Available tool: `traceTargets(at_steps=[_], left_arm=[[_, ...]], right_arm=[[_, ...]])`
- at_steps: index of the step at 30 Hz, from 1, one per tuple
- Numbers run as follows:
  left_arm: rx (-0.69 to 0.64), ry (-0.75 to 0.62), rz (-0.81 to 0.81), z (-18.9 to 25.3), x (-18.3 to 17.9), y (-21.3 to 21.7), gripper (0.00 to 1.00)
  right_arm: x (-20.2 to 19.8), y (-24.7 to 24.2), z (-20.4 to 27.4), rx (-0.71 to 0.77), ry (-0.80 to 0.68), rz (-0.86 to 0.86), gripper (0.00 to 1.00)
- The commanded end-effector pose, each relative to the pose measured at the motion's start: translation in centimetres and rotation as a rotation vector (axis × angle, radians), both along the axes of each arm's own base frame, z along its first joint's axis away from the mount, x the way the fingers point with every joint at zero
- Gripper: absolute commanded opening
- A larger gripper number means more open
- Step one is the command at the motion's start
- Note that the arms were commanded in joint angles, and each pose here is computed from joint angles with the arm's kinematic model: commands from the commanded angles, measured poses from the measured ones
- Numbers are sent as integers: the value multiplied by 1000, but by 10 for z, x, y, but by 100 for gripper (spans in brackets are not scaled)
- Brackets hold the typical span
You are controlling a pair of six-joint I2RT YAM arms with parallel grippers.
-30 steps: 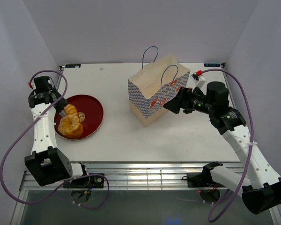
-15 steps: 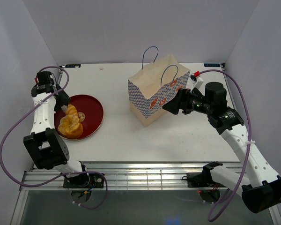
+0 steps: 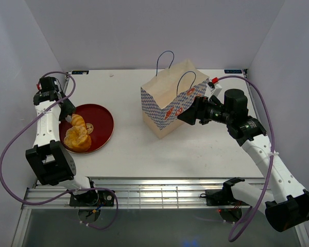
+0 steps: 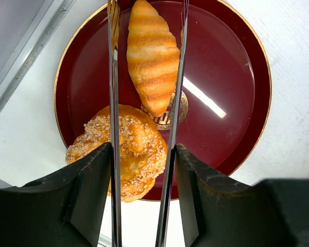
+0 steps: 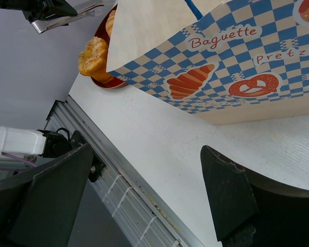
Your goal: Place the fake bread into the paper bag
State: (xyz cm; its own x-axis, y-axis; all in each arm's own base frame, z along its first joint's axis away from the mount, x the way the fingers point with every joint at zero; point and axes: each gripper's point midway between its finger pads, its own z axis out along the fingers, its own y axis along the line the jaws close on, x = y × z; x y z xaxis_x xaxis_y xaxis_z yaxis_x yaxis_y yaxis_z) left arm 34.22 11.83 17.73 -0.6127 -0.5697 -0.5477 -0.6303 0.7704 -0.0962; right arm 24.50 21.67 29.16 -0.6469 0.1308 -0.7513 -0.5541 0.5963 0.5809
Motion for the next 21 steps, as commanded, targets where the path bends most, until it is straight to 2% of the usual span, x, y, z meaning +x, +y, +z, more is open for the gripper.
traceTargets(at_steps=[1,21], left_arm=[[44,-33,7,16,-10,5,61],[-29,-7,-36,-8,-11,-9,61]], right_arm=[[0,5,12,24,-56,30,91],[-5,5,12,38,-73,44,91]])
